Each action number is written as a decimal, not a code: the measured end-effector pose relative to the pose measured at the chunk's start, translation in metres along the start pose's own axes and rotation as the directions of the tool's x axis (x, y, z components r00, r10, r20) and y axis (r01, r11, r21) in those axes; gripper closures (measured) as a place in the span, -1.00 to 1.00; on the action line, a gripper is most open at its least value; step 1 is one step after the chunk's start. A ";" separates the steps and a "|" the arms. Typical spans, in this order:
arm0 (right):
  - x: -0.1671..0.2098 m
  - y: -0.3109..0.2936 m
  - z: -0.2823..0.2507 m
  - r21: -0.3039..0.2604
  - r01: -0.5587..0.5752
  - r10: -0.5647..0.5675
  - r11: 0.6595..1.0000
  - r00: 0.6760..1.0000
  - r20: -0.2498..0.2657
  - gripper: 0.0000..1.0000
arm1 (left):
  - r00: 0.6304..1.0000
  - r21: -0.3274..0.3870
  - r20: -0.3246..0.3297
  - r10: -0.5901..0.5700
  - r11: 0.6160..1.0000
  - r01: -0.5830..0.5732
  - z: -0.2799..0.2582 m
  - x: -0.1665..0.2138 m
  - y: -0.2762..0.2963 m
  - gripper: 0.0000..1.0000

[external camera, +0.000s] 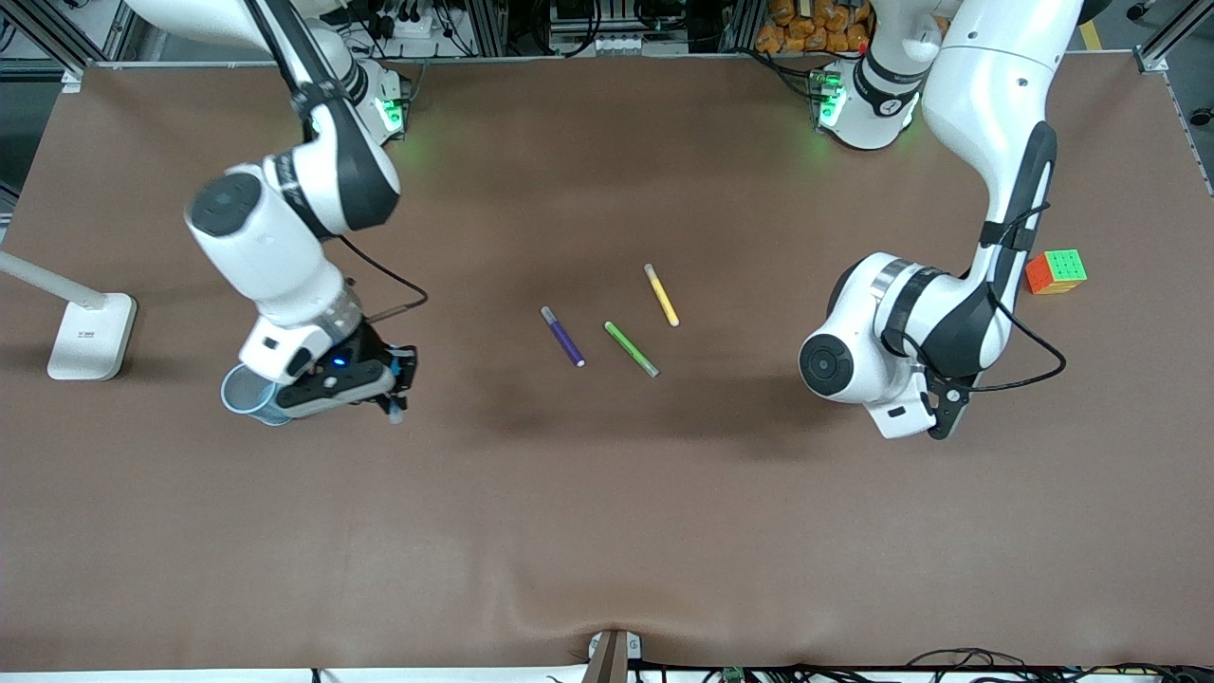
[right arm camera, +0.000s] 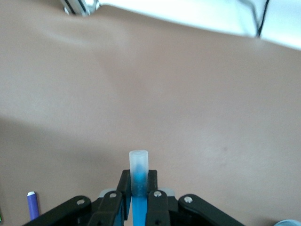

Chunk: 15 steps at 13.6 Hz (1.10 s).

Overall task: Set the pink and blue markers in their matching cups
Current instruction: 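Drop the pink marker into the pink cup while the right gripper carries the blue marker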

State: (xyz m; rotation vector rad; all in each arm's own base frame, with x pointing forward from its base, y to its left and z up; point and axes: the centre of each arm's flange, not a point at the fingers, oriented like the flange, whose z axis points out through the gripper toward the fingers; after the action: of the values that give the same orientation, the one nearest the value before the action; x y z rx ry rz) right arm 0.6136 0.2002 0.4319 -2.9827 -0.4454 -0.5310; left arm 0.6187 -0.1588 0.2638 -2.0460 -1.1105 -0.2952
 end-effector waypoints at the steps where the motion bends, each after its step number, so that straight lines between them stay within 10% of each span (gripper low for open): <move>1: 0.004 0.012 -0.012 -0.007 0.022 -0.022 1.000 1.000 -0.021 0.67 | 1.000 -0.002 -0.001 0.021 1.000 -0.021 -0.001 0.000 0.001 0.07; 6: 0.014 0.090 -0.038 -0.081 0.117 -0.126 0.990 0.984 -0.122 0.67 | 0.981 -0.054 -0.013 0.193 0.980 -0.194 -0.040 0.036 -0.003 -0.98; 10: -0.005 0.128 -0.022 -0.152 0.224 -0.248 0.963 0.954 -0.168 0.67 | 0.928 -0.145 0.036 0.370 0.921 -0.362 -0.081 0.090 -0.038 -1.00; 15: -0.041 0.153 0.008 -0.155 0.307 -0.323 0.939 0.942 -0.086 0.67 | 0.845 -0.291 0.044 0.533 0.816 -0.499 -0.113 0.131 -0.076 -1.00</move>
State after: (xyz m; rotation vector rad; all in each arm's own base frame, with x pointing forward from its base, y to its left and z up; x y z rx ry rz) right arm 0.6244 0.0443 0.4054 -3.0052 -0.9228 -0.7807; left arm 0.6530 -0.1359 0.4478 -2.5478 -0.5542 -0.0399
